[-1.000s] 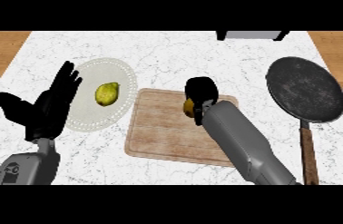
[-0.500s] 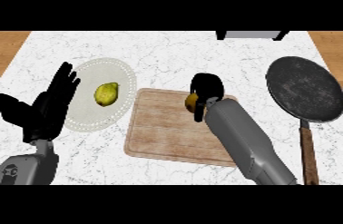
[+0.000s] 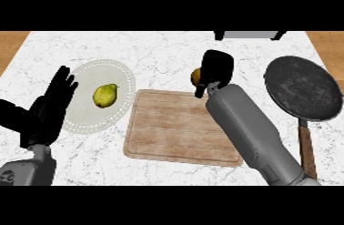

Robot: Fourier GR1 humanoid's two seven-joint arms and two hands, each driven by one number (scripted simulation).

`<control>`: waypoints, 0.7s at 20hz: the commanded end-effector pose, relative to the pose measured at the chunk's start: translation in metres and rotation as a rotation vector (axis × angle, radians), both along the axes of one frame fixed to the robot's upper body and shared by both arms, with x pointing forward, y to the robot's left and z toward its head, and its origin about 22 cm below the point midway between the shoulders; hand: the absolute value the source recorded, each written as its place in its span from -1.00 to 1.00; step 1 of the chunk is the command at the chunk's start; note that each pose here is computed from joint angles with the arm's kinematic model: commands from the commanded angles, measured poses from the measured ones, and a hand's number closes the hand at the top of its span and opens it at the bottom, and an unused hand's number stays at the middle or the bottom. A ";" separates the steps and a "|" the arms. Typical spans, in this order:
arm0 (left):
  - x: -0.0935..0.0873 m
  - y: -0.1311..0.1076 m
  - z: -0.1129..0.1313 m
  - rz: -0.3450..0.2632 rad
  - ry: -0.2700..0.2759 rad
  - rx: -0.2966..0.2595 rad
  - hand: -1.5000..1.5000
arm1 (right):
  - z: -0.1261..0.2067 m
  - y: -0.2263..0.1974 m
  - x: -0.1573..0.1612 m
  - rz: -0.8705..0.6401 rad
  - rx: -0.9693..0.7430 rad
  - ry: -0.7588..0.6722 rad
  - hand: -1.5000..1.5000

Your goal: Pick the lemon from the cutting board and place it in the pan

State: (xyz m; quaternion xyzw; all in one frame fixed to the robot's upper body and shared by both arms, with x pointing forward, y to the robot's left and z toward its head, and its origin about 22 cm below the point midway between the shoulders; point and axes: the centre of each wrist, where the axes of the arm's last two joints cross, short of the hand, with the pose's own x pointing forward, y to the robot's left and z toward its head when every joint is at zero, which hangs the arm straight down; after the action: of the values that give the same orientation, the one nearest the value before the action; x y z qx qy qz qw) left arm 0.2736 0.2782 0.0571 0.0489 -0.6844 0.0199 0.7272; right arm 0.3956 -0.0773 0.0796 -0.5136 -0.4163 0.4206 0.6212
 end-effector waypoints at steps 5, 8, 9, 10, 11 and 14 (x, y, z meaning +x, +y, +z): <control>0.005 -0.005 -0.001 0.007 0.002 -0.010 0.00 | 0.104 0.022 -0.010 -0.042 -0.145 -0.316 1.00; -0.002 -0.014 0.005 -0.001 0.003 -0.013 0.00 | 0.109 0.009 -0.018 -0.091 -0.117 -0.290 1.00; 0.009 -0.009 0.004 -0.004 -0.004 0.009 0.00 | 0.115 -0.002 -0.028 -0.085 -0.104 -0.321 1.00; -0.011 -0.009 0.016 0.002 -0.001 0.010 0.00 | 0.121 -0.007 -0.025 -0.113 -0.109 -0.305 1.00; 0.002 0.006 0.011 0.014 -0.014 -0.002 0.00 | 0.119 -0.033 -0.028 -0.118 -0.096 -0.323 1.00; 0.001 -0.006 0.008 0.004 -0.024 -0.007 0.00 | 0.137 -0.062 -0.007 -0.199 -0.058 -0.388 1.00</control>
State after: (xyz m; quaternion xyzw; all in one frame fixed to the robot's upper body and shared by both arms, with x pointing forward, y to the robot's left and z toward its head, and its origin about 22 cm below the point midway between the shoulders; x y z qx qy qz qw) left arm 0.2718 0.2720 0.0587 0.0493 -0.6879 0.0220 0.7238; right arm 0.3830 -0.1041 0.1981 -0.6264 -0.4656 0.3069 0.5446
